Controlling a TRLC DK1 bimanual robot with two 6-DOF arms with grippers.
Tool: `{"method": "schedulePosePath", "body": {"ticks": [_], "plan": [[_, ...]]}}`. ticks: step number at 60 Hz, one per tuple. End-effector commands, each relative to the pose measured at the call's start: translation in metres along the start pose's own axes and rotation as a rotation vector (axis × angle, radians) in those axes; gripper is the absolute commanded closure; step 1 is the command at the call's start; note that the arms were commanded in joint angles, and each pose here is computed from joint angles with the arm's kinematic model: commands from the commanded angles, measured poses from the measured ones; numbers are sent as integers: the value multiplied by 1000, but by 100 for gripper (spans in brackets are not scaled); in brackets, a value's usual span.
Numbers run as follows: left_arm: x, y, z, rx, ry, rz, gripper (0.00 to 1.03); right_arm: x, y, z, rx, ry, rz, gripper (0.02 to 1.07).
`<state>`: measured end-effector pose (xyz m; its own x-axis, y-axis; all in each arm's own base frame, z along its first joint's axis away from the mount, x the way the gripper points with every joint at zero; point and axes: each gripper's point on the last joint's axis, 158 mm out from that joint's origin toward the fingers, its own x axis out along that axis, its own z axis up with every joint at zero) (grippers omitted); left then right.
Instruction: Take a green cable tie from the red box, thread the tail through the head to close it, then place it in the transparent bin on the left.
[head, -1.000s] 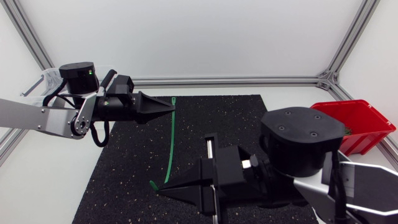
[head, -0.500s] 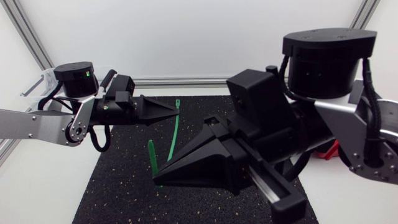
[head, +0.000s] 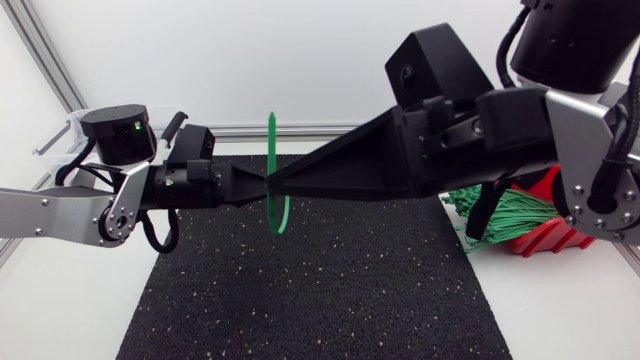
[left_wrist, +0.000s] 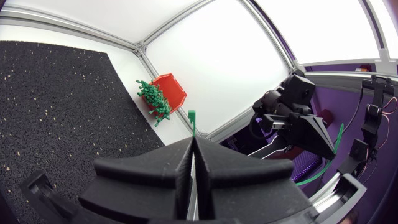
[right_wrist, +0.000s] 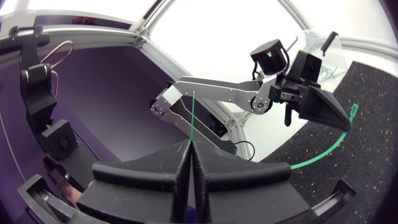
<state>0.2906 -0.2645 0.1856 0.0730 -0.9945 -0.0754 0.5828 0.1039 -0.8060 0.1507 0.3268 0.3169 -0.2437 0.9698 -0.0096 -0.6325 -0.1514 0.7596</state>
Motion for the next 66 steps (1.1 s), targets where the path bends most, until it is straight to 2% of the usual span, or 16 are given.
{"method": "schedulePosePath", "body": {"ticks": [1,7,13,21,46,66], "plan": [[1,-8,-5,55,-5,-2,100,1,0,7,165,2,1,101],[3,-12,-8,78,-6,0,100,-3,-10,10,309,-8,-39,101],[4,-15,-10,89,-7,1,100,-7,-23,8,490,-10,-131,101],[7,-16,-12,105,-7,1,100,-5,-26,3,613,26,-170,101],[1,-44,-20,248,-74,2,100,1,-31,18,783,66,-228,101],[5,-59,-25,305,-107,2,100,2,-27,23,859,81,-258,101]]}}
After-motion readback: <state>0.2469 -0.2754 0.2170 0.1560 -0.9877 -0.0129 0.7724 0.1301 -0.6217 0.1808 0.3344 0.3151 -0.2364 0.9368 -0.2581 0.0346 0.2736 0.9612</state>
